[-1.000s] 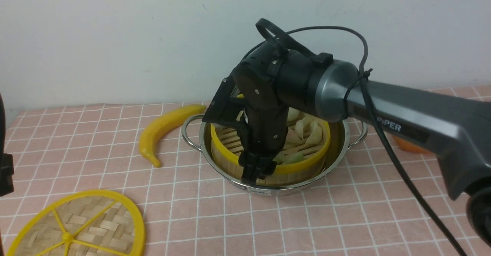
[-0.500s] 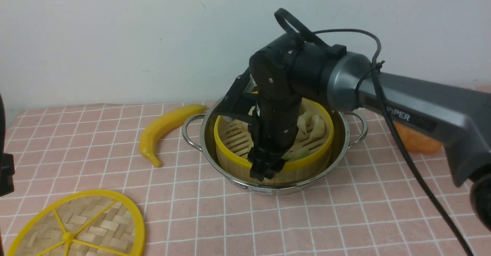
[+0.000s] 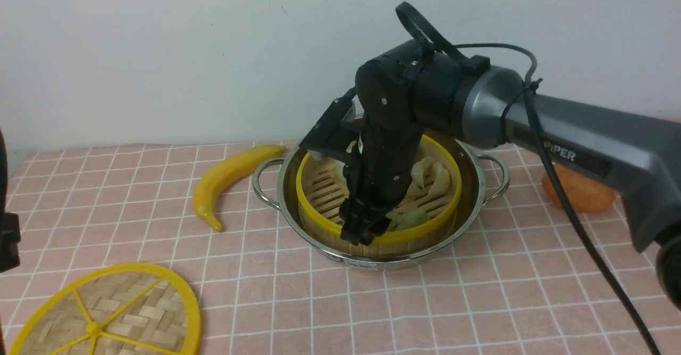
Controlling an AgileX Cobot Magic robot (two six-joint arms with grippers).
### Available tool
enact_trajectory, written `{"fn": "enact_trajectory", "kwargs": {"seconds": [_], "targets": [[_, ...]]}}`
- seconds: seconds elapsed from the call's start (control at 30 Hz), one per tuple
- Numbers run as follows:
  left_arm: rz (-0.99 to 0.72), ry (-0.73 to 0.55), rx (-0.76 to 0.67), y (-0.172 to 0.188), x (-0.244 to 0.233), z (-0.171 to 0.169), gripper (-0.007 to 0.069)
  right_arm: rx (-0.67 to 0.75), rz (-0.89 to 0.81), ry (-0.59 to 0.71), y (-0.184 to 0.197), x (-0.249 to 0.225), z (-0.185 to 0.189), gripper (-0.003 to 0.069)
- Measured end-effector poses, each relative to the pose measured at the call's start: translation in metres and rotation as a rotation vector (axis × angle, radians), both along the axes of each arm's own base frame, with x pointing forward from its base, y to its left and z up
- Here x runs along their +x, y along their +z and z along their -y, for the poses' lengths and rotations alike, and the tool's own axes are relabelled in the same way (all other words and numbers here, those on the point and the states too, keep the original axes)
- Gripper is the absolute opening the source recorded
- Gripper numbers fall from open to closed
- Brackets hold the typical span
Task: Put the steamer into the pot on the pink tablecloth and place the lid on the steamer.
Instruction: 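Place the bamboo steamer basket of food into the steel pot with the right gripper, then grasp the bamboo steamer lid lying on the table by its centre knob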
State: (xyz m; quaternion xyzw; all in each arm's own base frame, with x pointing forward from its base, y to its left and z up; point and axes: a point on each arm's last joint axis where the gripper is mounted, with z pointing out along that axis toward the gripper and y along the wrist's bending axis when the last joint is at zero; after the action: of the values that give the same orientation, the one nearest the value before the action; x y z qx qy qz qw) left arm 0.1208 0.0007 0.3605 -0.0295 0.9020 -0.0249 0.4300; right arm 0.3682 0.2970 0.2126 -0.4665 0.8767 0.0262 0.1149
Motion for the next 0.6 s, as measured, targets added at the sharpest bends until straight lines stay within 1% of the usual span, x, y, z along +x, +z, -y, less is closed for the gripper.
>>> {"fn": "enact_trajectory", "kwargs": {"seconds": [0.03,0.13,0.33,0.43,0.47,0.5,0.53,0.57,0.6], "targets": [[0.000,0.000,0.000,0.000,0.000,0.000,0.0243,0.000,0.000,0.000,0.000,0.000,0.000,0.0417],[0.000,0.000,0.000,0.000,0.000,0.000,0.0243,0.028,-0.011,-0.009,0.000,-0.001,-0.002,0.0460],[0.000,0.000,0.000,0.000,0.000,0.000,0.0243,0.091,-0.022,-0.018,0.009,-0.001,-0.008,0.0484],[0.000,0.000,0.000,0.000,0.000,0.000,0.0243,0.183,0.041,-0.028,0.043,0.002,-0.013,0.0468],[0.000,0.000,0.000,0.000,0.000,0.000,0.0243,0.190,0.045,-0.030,0.046,0.002,-0.013,0.0464],[0.000,0.000,-0.001,0.000,0.000,0.000,0.0243,0.249,0.091,-0.044,0.071,0.002,-0.014,0.0417],[0.000,0.000,-0.001,0.000,0.000,0.000,0.0243,0.264,0.104,-0.051,0.078,0.002,-0.014,0.0390],[0.000,-0.001,-0.002,0.000,0.000,0.000,0.0243,0.323,0.161,-0.068,0.107,-0.001,-0.012,0.0304],[0.000,-0.001,-0.002,0.000,0.000,0.000,0.0243,0.354,0.202,-0.081,0.126,-0.004,-0.008,0.0227]]}}
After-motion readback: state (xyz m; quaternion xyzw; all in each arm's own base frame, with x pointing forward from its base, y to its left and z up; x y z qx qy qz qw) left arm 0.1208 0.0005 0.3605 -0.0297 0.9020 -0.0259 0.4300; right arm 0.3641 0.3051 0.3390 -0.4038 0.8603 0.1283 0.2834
